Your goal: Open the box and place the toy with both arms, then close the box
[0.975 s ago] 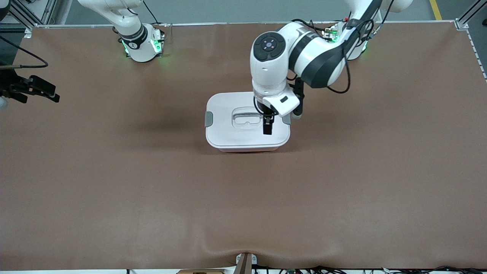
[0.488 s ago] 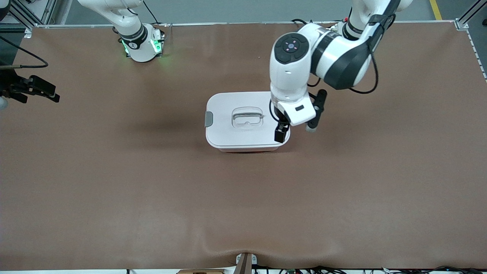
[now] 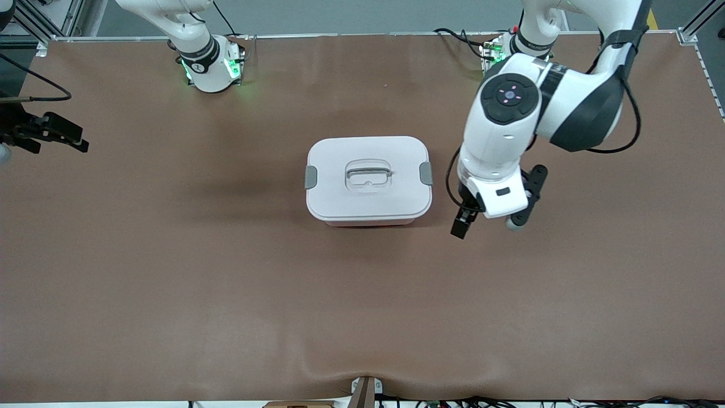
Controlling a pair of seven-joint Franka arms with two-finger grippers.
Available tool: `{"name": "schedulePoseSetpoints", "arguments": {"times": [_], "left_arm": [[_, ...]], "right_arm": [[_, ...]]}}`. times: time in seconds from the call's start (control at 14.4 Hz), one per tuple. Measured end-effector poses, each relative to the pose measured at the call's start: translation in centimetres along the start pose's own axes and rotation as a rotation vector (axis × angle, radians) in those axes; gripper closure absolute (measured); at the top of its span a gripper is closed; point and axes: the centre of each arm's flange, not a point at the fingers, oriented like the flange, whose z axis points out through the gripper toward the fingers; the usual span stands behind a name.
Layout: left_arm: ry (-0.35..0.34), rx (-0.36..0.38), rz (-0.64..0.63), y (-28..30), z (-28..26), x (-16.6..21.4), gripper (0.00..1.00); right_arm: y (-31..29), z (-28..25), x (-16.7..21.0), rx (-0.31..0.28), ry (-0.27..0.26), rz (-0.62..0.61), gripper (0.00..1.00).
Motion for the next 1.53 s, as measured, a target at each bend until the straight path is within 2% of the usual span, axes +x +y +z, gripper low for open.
{"name": "schedulePoseSetpoints", "arguments": {"times": [0.21,0.56,1.05,1.39,1.53], "left_arm": [[0.004,-0.006,0.053,-0.2,-0.4,1.9,0.00],[0.019,-0.005,0.210,-1.9,-0.7,9.9,0.00],[-0.026,-0.035,0.327,-4.9,-1.0,19.8,0.00],[-0.049,-0.087,0.388,-6.7,-3.5,22.6,0.00],[-0.058,-0.081,0.431,-7.9,-5.2,23.0,0.00]], "right_arm": [[0.0,0.0,0.0,0.000,0.000,0.000,0.00],[0.0,0.1,0.1,-0.001,-0.003,0.000,0.00],[0.6,-1.0,-0.2,-0.005,0.002,0.010,0.00],[0.5,-0.9,-0.2,-0.005,-0.004,0.008,0.00],[0.5,-0.9,-0.2,-0.005,-0.004,0.008,0.00]]}}
